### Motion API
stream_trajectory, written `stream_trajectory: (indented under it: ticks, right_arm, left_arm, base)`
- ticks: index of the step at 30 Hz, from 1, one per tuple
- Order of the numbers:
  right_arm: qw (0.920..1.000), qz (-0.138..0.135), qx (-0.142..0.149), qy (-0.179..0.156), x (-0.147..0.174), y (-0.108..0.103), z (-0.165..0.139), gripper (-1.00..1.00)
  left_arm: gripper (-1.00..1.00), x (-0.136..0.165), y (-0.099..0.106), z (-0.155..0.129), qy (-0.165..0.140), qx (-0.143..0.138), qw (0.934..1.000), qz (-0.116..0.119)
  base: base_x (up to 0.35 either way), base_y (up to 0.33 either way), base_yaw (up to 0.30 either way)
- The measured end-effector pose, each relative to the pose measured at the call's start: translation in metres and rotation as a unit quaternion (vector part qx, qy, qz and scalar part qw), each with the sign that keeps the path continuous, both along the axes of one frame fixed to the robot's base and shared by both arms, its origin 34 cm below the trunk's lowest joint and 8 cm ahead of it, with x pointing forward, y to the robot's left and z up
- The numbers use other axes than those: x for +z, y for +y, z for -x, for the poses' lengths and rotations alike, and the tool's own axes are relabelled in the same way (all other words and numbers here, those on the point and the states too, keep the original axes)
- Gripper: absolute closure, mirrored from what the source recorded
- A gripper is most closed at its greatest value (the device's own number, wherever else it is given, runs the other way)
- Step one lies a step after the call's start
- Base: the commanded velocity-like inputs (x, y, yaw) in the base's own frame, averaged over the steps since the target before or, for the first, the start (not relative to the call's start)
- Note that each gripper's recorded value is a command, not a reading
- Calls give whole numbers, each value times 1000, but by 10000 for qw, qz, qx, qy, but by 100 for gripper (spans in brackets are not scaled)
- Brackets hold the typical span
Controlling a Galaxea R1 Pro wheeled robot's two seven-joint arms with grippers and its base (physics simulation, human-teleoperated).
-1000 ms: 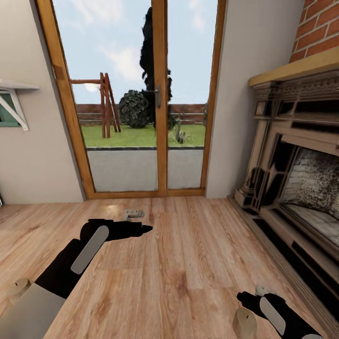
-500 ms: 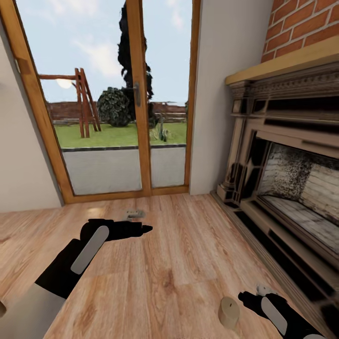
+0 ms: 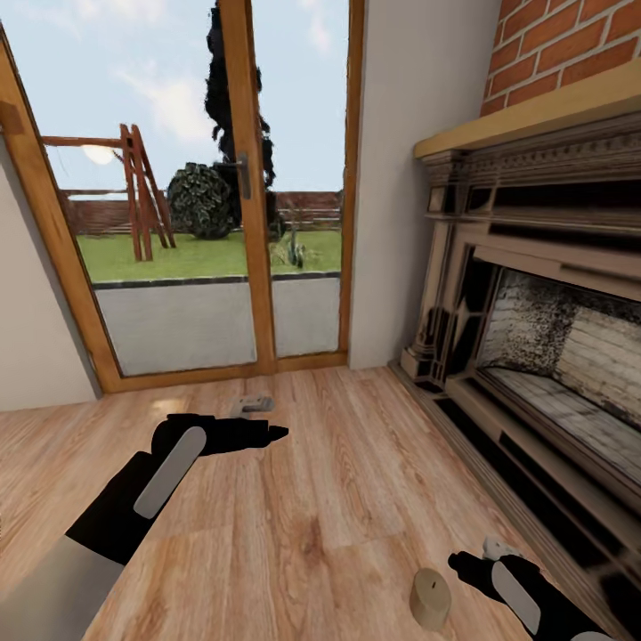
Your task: Place each of the two pumpkins and all three candles from the living room inside a cabinet in the living room (use any cabinet), then make sure every cabinet is closed, and position the cauldron so it is next to a table in the living room.
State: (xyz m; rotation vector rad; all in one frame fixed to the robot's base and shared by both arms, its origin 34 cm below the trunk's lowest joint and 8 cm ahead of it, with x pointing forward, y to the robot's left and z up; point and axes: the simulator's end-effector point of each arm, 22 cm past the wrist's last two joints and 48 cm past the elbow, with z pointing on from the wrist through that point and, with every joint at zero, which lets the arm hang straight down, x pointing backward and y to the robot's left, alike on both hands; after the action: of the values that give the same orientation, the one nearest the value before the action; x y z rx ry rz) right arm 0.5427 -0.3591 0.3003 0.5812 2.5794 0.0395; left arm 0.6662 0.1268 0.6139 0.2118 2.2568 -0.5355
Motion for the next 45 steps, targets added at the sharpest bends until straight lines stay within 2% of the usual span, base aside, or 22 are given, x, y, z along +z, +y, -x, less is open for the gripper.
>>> stream_trajectory:
  ticks: [32,39,45]
  right_arm:
    - [10000,9,21,5,0,1,0,-100]
    - [10000,13,15,10,-1,0,0,-100]
    - [10000,18,11,62,-13,-1,5,-100]
  left_arm:
    - [-100,2,-2,0,-27,-14,10000,-23]
    - [-100,7,-4,4,-41,-97,9999,-59]
    - [-100,-5,-5,6,2,-122,9999,-75]
  base:
    - [108,25,-1]
    - [14,0,0]
    - [2,0,0]
